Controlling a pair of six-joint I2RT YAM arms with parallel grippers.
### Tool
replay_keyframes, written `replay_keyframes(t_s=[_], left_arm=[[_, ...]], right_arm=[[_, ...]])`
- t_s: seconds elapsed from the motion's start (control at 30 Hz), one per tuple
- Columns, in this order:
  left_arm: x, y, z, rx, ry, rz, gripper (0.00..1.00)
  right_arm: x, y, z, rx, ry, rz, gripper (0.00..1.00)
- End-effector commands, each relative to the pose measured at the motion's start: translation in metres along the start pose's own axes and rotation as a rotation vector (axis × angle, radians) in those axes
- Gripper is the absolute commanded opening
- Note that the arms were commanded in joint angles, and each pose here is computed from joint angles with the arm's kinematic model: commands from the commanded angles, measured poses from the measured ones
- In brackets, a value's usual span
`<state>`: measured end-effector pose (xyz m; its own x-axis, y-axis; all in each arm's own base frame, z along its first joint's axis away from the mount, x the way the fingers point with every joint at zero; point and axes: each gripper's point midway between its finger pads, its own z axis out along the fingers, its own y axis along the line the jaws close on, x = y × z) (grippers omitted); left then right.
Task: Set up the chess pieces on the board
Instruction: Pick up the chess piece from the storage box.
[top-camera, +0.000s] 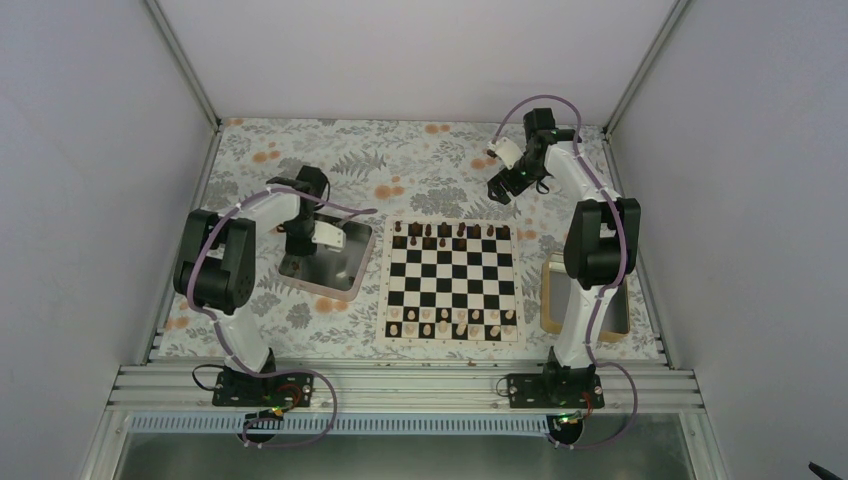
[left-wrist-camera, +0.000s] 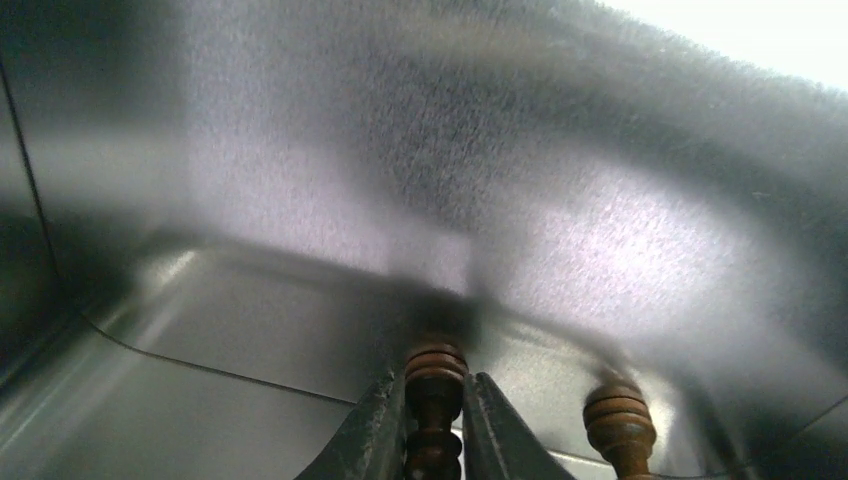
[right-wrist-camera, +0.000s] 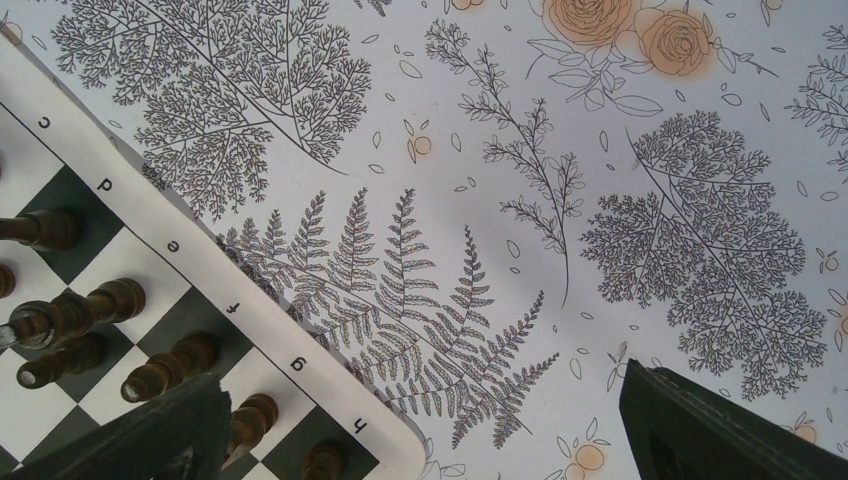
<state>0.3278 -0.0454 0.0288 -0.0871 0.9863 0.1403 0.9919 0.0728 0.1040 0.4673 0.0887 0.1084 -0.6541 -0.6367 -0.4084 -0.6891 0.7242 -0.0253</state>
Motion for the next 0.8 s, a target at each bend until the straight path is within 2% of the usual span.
replay_keyframes(t_s=[0.0,0.17,0.37,0.77], left_arm=[[0.000,-0.004,0.000,0.018,0.034,0.012,0.13],[-0.010,0.000,-0.010,0.002,0.023,0.025,0.08],[-0.025,0.013,-0.027,-0.046,-0.001,0.054,0.08],[-0.074,0.041,-0.030,-0.090,-0.031,0.128,0.09]], right_arm=[[0.004,0.006,0.007,-0.027,0.013,-0.010,1.00],[0.003,0.006,0.006,-0.025,0.011,-0.011,1.00],[0.004,0.007,0.006,-0.027,0.014,-0.014,1.00],[0.005,0.006,0.005,-0.022,0.015,-0.015,1.00]])
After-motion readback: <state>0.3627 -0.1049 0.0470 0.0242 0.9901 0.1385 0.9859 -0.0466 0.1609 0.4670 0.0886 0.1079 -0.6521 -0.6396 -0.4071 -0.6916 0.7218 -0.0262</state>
